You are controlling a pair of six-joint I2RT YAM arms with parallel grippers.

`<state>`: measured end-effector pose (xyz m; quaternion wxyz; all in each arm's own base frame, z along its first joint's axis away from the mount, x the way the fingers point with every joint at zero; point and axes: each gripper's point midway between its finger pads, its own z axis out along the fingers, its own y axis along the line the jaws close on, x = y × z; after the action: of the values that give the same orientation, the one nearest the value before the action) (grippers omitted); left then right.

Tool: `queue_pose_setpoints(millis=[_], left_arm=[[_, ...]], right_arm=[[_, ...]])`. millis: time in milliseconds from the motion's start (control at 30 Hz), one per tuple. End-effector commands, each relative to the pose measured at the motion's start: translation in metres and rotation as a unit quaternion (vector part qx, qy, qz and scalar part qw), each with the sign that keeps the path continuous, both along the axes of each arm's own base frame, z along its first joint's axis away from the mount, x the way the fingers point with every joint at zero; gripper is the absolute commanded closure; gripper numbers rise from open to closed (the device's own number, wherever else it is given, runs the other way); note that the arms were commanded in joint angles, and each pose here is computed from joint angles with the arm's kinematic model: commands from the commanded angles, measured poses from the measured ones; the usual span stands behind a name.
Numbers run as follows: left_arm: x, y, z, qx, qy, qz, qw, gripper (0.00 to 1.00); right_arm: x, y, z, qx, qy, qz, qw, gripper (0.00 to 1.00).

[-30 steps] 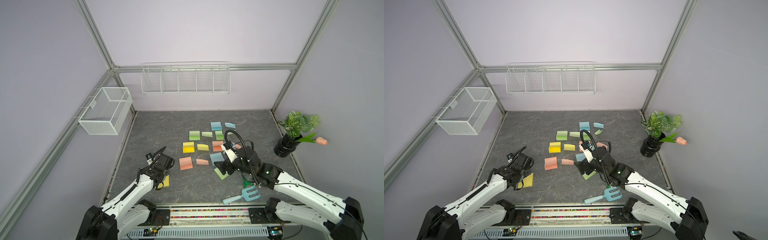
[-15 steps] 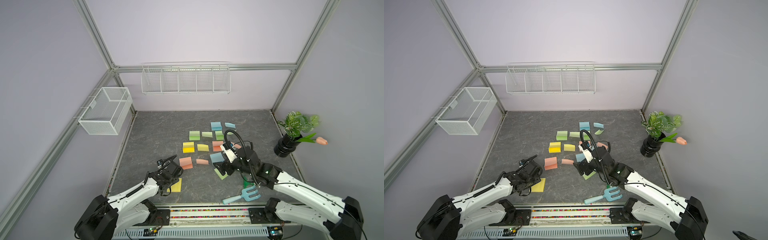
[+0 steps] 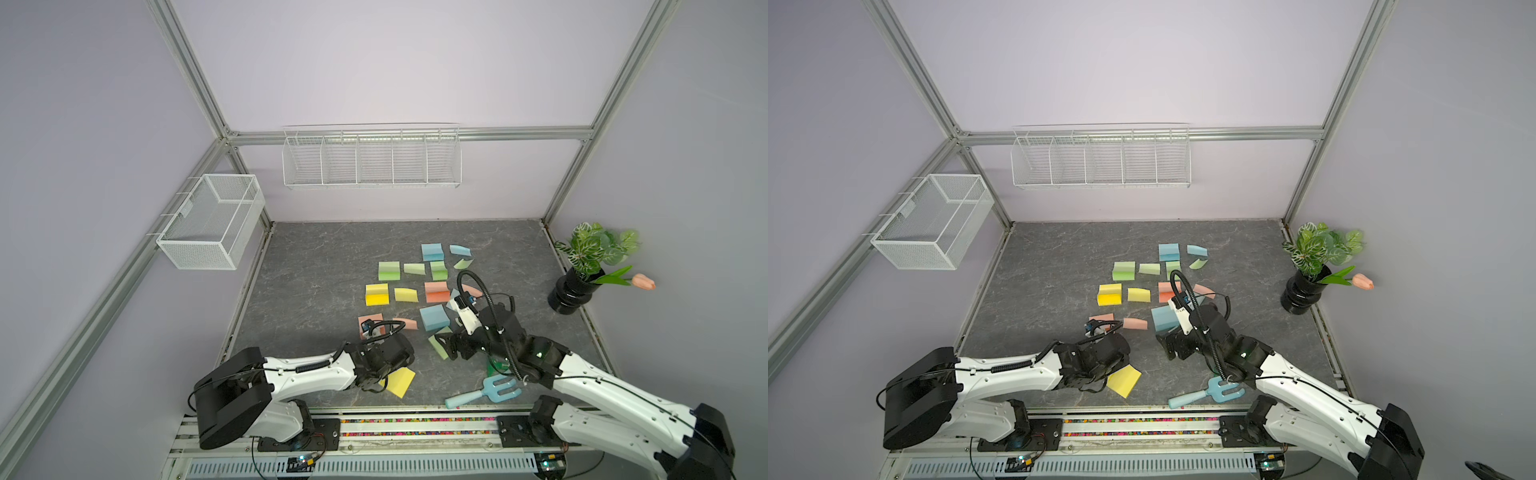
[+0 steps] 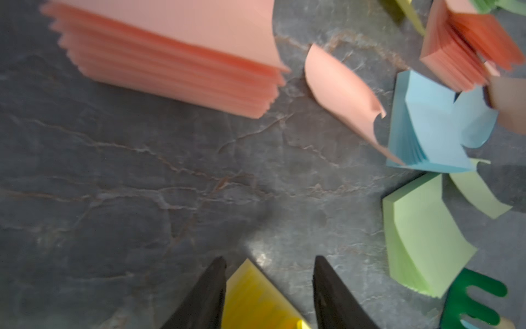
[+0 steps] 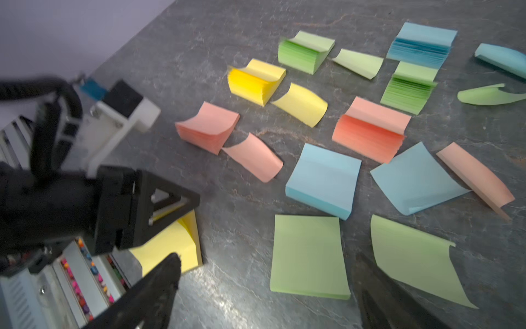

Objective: Tear off pages from different memo pads
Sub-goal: Move the memo pad to the center of the board, then adjust the memo pad at the center of the board.

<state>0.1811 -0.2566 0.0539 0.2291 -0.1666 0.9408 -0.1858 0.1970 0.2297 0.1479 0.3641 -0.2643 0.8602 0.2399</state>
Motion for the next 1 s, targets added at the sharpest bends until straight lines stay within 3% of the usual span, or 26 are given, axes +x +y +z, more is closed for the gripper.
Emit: queue_pose_setpoints(millis=[0,133,267,500,667,967], left_arm=[[0.013,0.029,0.02,0.08,-0.038,0.019,0.996,0.48],[0.025,0.056,0.039,0.071,-0.06,0.032,0.995,0.47],[0.03,0.088,0.065,0.059,-0.119,0.057,0.99,0.48],[0.024,0.129,0.099,0.075,-0.177,0.071,0.979,0.48],[0.022,0.146,0.108,0.1,-0.197,0.073,0.972,0.48],[0.019,0.149,0.101,0.087,-0.208,0.066,0.972,0.48]], right_arm=[[-0.033,0.006,-0.027,0.009,0.066,0.048,0.997,0.07],[-0.057,0.017,-0.05,0.004,0.076,0.057,0.995,0.14],[-0.073,0.035,-0.069,-0.018,0.095,0.081,0.992,0.32],[-0.079,0.06,-0.1,-0.09,0.11,0.105,0.984,0.44],[-0.082,0.069,-0.128,-0.138,0.124,0.103,0.977,0.59],[-0.056,0.077,-0.143,-0.181,0.103,0.064,0.976,0.66]])
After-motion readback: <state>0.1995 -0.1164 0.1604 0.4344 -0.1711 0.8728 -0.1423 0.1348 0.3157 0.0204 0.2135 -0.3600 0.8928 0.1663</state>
